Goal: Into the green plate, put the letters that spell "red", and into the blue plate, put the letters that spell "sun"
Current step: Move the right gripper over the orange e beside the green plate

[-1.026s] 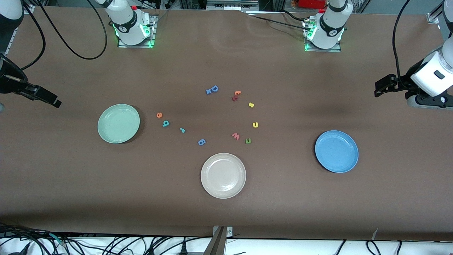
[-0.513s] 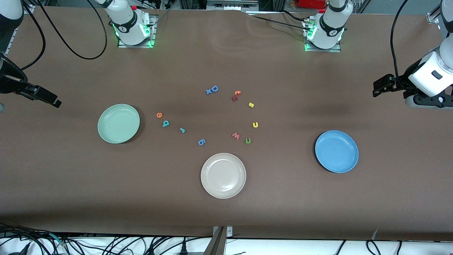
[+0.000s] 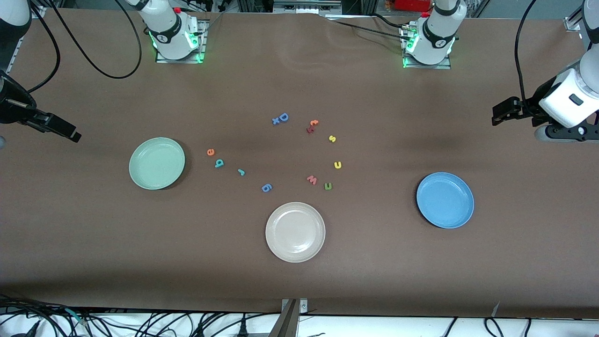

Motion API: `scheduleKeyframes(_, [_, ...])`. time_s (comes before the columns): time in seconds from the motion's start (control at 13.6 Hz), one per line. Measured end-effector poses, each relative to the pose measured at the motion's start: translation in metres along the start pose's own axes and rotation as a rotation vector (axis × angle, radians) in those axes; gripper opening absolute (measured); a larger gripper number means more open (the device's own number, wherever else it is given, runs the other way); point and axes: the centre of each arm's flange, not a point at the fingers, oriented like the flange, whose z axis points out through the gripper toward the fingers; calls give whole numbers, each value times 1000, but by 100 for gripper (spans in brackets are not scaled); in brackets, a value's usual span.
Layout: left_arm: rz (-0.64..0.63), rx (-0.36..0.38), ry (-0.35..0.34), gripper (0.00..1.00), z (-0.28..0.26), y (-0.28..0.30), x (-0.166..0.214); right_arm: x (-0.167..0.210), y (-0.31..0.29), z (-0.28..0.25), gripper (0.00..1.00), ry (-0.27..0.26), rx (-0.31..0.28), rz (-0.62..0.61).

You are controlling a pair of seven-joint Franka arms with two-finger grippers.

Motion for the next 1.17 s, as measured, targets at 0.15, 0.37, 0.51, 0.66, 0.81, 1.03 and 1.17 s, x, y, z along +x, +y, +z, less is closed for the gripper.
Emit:
scheduleKeyframes(0.15, [-2,0,0,100,0,0,0,-1,-2,0,100,0,0,-2])
scheduleKeyframes(0.37, [-3,0,-1,100,0,-1,0,-6,-23,2,100,-5,3,29])
scheduleKeyframes(0.51, [-3,0,-1,100,0,-1,0,-11,-46,7,99,-13,2,68])
scheduleKeyframes(0.66, [-4,0,-1,100,0,-1,0,-19,-76,18,99,-29,-3,123])
scheduleKeyframes(0.81, [-4,0,-1,100,0,-1,0,-27,-111,38,99,-55,-20,178])
scheduleKeyframes(1.03, [-4,0,-1,100,0,-1,0,-38,-157,76,99,-74,-41,245])
scheduleKeyframes(1.17, [-4,0,-1,100,0,-1,0,-44,-175,107,99,-75,-45,256])
